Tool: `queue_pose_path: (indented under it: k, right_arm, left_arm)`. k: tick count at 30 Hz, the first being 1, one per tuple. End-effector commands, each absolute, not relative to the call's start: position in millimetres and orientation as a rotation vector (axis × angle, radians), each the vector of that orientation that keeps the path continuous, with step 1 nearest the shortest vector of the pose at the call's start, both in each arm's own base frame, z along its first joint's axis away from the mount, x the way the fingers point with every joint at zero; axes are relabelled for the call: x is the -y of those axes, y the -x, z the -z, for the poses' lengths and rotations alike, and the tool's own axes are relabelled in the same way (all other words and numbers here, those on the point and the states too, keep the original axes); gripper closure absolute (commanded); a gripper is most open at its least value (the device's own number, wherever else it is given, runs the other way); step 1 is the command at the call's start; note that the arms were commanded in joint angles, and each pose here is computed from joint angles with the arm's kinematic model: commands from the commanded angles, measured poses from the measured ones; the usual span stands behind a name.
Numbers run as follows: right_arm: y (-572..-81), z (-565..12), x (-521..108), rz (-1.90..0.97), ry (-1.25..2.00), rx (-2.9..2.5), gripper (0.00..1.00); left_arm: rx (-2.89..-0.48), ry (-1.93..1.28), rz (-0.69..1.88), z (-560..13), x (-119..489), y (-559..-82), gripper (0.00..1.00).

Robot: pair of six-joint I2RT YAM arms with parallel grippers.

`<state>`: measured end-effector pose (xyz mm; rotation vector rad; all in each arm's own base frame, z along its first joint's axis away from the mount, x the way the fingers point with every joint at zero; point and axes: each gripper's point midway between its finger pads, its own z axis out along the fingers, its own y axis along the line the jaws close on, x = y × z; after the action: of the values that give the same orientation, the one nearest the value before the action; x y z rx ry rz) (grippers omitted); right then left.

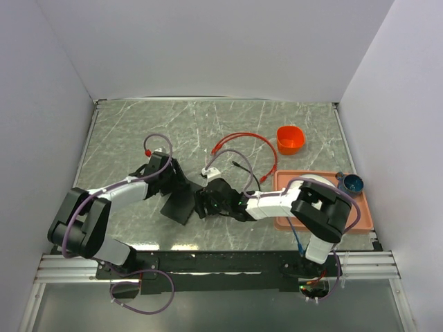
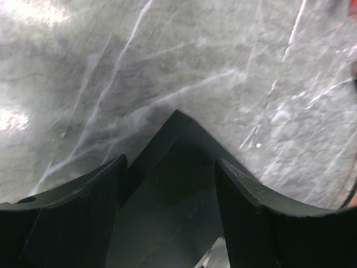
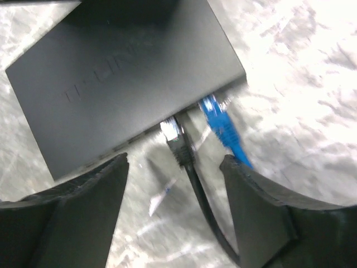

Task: Insert the plug into the switch port

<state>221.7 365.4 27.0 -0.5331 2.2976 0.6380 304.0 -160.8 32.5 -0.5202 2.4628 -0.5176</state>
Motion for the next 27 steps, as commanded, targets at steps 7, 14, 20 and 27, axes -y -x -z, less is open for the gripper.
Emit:
queue_pose_path:
  k: [7,14,20,27]
  right_arm:
    - [-220.7,-56.2,-325.3,-0.536,0.518,-2.282,0.07]
    - [-236.3,-109.4,-306.7,-0.564,0.437,-2.169,0.02]
    - [-284.3,-133.8,-263.5,-0.492,0.276,-2.127,0.03]
    - [-347.1,-140.8,-228.5,-0.366,0.173,-2.141,0.05]
  left_arm:
    - [-2.499,0.46,0.276,-61.0,129.1,-299.3,0.13]
    - [-2.375,0.359,0.275,-104.3,126.3,-318.3,0.01]
    - [-2.335,0.267,0.29,-129.3,136.7,-341.7,0.01]
    - [-2.279,0.156,0.393,-144.2,164.9,-375.2,0.01]
